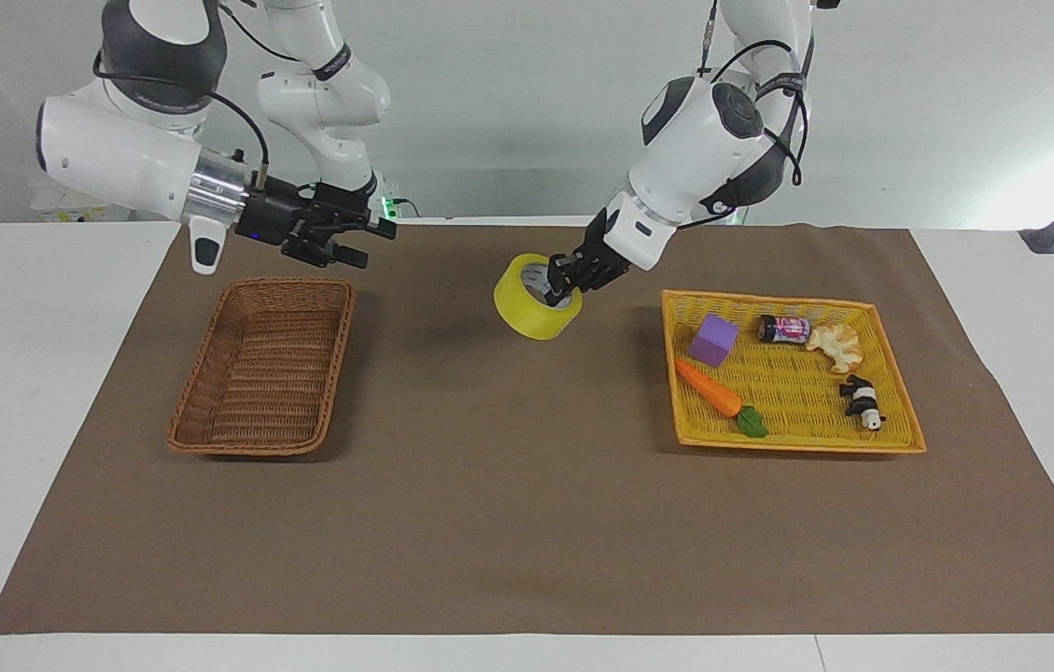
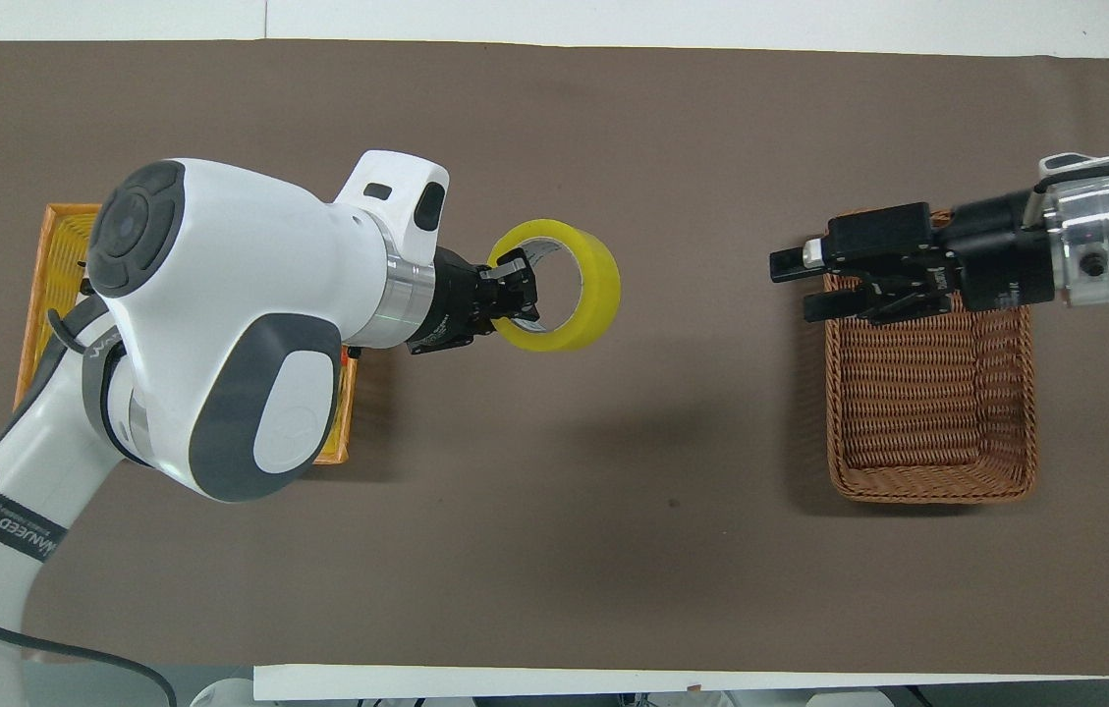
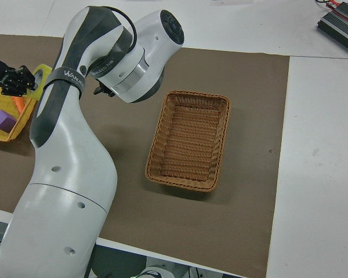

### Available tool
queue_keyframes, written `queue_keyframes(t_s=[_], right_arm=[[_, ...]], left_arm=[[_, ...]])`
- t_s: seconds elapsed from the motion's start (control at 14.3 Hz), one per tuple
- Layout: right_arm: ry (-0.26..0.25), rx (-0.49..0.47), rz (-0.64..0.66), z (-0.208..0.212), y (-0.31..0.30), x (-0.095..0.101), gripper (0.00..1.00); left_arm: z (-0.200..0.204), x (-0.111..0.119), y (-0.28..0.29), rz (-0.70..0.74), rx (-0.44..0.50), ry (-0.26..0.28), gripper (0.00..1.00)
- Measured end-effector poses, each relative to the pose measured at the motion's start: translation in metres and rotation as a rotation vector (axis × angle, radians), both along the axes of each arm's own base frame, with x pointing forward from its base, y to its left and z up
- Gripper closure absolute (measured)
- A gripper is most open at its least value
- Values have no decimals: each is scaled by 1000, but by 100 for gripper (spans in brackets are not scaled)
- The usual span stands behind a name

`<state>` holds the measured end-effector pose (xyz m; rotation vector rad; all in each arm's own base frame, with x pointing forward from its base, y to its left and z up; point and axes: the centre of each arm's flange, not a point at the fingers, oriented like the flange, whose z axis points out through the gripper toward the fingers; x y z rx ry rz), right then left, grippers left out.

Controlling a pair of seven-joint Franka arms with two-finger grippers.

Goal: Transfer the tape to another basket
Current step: 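Hold the tape with the left gripper while the right gripper grasps it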

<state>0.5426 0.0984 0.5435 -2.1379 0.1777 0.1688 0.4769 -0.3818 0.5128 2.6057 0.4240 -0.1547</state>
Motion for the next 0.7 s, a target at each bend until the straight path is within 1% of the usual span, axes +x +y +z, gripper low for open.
queue_keyframes(t_s=[0.14, 0.35, 0.56, 0.7], right_arm=[[-25, 34, 10, -7, 27, 0, 0], [-50, 61, 30, -23, 35, 0, 0], [-86, 48, 11, -34, 50, 7, 0], [-107, 35, 18, -38, 67, 7, 0]], left_arm=[[0, 0, 0, 0, 0, 0, 78], [0, 0, 0, 0, 0, 0, 78], [0, 0, 0, 1, 0, 1, 78], [0, 0, 0, 1, 0, 1, 78]])
